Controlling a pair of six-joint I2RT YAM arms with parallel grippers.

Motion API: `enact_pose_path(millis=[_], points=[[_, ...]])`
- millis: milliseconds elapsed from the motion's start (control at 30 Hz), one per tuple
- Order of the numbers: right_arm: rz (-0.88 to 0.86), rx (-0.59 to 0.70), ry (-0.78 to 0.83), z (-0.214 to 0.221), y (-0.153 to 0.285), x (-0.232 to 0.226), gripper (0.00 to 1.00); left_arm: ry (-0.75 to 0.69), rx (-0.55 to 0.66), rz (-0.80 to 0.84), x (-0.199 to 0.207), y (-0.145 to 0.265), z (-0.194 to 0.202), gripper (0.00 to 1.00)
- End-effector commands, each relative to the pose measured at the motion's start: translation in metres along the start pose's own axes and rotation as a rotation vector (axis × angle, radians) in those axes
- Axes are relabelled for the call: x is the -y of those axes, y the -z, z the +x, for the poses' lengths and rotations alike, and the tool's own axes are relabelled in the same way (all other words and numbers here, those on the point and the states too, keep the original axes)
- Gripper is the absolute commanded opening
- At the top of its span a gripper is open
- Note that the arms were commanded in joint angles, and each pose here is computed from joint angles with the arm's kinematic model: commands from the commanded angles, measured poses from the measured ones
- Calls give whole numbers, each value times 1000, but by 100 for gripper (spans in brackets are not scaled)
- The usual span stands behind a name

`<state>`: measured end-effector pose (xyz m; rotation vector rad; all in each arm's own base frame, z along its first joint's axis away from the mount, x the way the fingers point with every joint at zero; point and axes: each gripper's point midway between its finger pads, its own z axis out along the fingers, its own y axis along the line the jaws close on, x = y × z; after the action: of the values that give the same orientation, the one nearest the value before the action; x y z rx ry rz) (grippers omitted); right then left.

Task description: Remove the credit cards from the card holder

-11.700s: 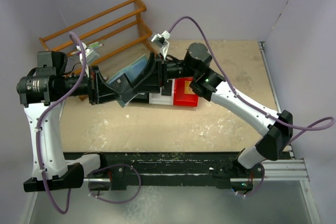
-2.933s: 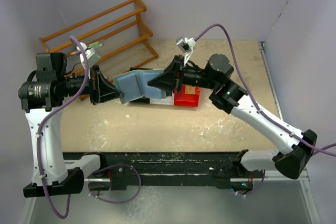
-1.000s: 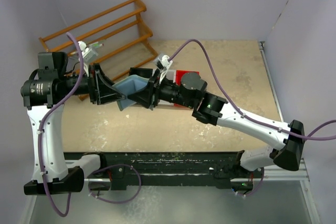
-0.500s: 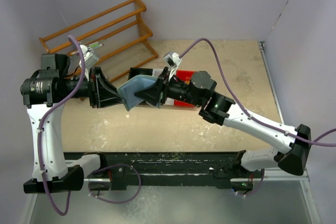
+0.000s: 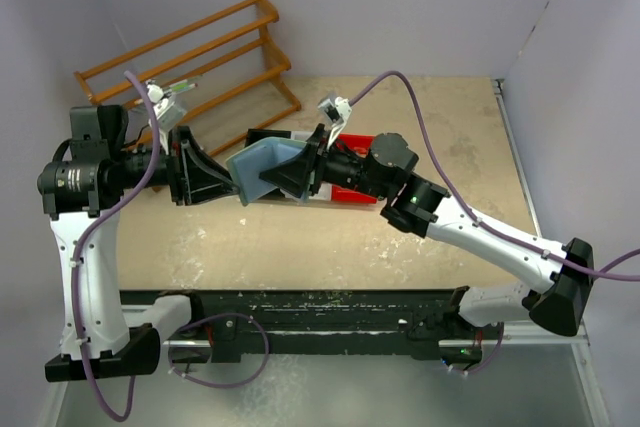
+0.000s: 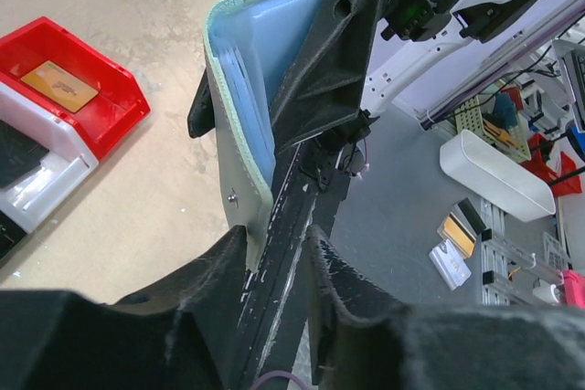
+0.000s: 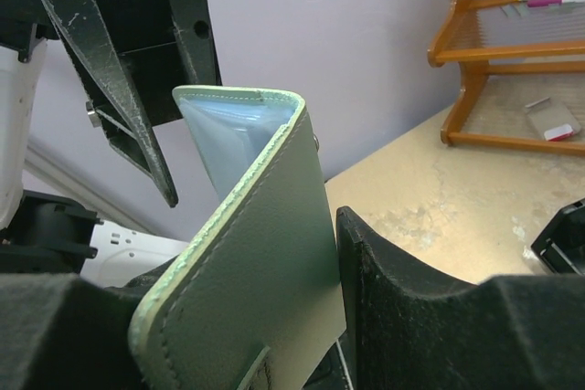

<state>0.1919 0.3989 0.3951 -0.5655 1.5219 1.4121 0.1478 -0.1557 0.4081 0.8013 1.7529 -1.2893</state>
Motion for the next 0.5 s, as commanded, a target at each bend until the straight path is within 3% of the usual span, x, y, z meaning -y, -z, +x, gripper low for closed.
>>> enact_pose_path(millis=[0,100,233,367,467], points=[[-87,73,7,-23,2,-21,0,-22,29,6,2,-1,-8,38],[-101,67,4,-23,1,-24,0,-9,28,12,-1,-2,-8,39],[-107,67,2,-23,1,-26,0,-16,24,8,-1,-2,-7,30],[-125,53,4,-20,-1,-28,0,-19,28,-6,-4,-2,-8,27],[-129,30,2,-15,-4,-26,4,-15,30,-17,-6,-2,-10,8]])
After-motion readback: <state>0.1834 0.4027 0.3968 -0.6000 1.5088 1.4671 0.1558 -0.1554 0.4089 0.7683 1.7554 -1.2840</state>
